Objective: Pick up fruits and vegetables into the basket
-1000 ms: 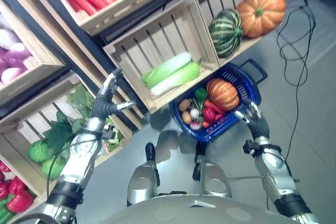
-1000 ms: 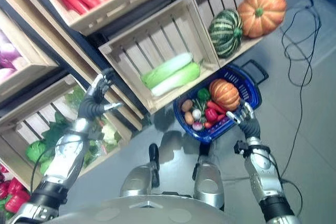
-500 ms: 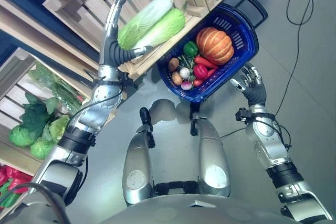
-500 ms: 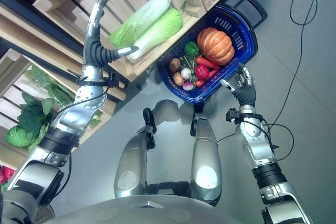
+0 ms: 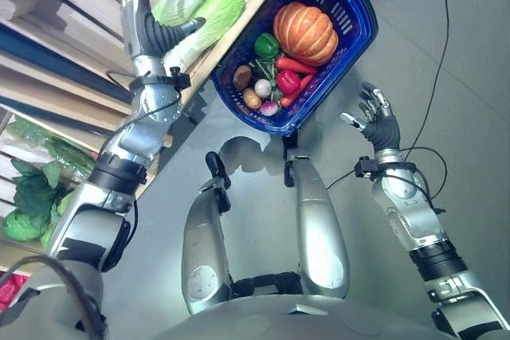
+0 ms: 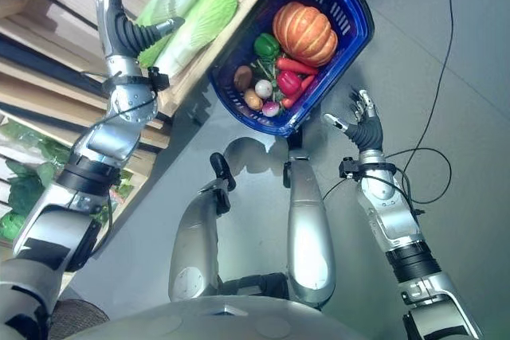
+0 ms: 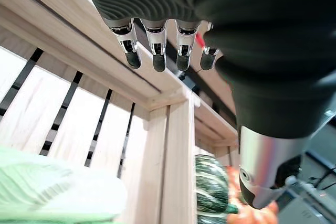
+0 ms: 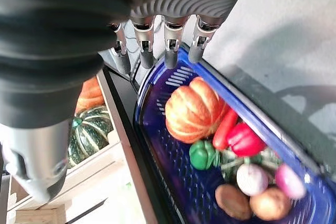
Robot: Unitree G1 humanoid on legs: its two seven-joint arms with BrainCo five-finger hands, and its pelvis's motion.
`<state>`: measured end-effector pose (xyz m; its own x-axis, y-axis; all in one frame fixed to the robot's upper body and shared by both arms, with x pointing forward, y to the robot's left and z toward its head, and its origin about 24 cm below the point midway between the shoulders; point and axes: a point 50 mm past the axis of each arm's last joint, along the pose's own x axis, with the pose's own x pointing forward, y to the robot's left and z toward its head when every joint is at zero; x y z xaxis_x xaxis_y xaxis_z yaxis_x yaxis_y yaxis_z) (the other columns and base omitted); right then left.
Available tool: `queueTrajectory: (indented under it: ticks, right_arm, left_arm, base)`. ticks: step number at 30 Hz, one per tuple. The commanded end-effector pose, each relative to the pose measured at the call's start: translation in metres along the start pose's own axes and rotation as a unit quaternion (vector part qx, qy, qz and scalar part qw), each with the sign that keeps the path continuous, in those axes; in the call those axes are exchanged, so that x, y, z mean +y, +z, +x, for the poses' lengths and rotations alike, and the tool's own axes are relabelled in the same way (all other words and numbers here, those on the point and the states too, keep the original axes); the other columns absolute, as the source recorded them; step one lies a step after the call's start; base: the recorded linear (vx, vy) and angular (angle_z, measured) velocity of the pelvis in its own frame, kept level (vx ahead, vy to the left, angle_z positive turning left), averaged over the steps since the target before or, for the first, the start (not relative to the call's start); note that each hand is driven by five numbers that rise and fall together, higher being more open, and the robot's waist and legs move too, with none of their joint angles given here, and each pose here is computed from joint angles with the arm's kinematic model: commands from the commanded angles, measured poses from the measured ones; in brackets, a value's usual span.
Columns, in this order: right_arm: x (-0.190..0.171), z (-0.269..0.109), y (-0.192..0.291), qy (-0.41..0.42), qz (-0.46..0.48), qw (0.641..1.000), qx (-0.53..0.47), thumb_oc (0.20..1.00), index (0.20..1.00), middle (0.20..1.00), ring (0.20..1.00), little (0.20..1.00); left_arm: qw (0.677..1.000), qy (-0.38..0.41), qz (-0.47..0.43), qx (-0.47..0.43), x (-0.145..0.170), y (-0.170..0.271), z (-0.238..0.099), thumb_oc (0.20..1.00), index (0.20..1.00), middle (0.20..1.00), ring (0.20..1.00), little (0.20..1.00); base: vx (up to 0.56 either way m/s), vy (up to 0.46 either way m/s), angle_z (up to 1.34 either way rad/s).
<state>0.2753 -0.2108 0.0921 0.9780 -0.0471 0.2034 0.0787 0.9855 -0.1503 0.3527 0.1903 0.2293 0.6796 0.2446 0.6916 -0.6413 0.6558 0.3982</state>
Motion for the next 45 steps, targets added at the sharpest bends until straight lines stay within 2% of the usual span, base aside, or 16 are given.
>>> queueTrajectory:
  ticks: [1, 7, 17, 26, 31, 45]
  right_arm:
    - [-0.002, 0.000, 0.019, 0.015, -0.016, 0.999, -0.041, 1.000, 1.000, 1.000, 1.000, 1.000]
    - [-0.004, 0.000, 0.019, 0.031, -0.023, 0.999, -0.030, 1.000, 1.000, 1.000, 1.000, 1.000]
    - [-0.002, 0.004, 0.024, 0.056, -0.027, 0.998, -0.027, 1.000, 1.000, 1.000, 1.000, 1.000]
    - [0.002, 0.013, 0.030, 0.061, -0.029, 0.997, -0.027, 1.000, 1.000, 1.000, 1.000, 1.000]
    - [0.003, 0.015, 0.032, 0.058, -0.030, 0.998, -0.025, 1.000, 1.000, 1.000, 1.000, 1.000]
    - [0.002, 0.022, 0.038, 0.055, -0.034, 0.998, -0.020, 1.000, 1.000, 1.000, 1.000, 1.000]
  left_arm:
    - [0.998, 0.057, 0.027, -0.009, 0.021, -0.001, 0.019, 1.000, 1.000, 1.000, 1.000, 1.000]
    - [0.993, 0.071, 0.070, 0.069, 0.025, -0.025, 0.035, 1.000, 1.000, 1.000, 1.000, 1.000]
    - [0.966, 0.067, 0.124, 0.219, 0.031, -0.071, 0.035, 1.000, 1.000, 1.000, 1.000, 1.000]
    - [0.916, 0.044, 0.153, 0.367, 0.044, -0.121, 0.011, 1.000, 1.000, 1.000, 1.000, 1.000]
    - [0.889, 0.062, 0.146, 0.429, 0.053, -0.139, -0.004, 1.000, 1.000, 1.000, 1.000, 1.000]
    - [0.847, 0.098, 0.111, 0.511, 0.066, -0.163, -0.028, 1.000, 1.000, 1.000, 1.000, 1.000]
  base:
    - [0.11, 0.124, -0.13]
    - [0.05, 0.118, -0.06]
    - [0.04, 0.089, -0.09]
    - [0.03, 0.069, -0.06]
    - [0.02, 0.040, -0.04]
    - [0.01, 0.047, -0.01]
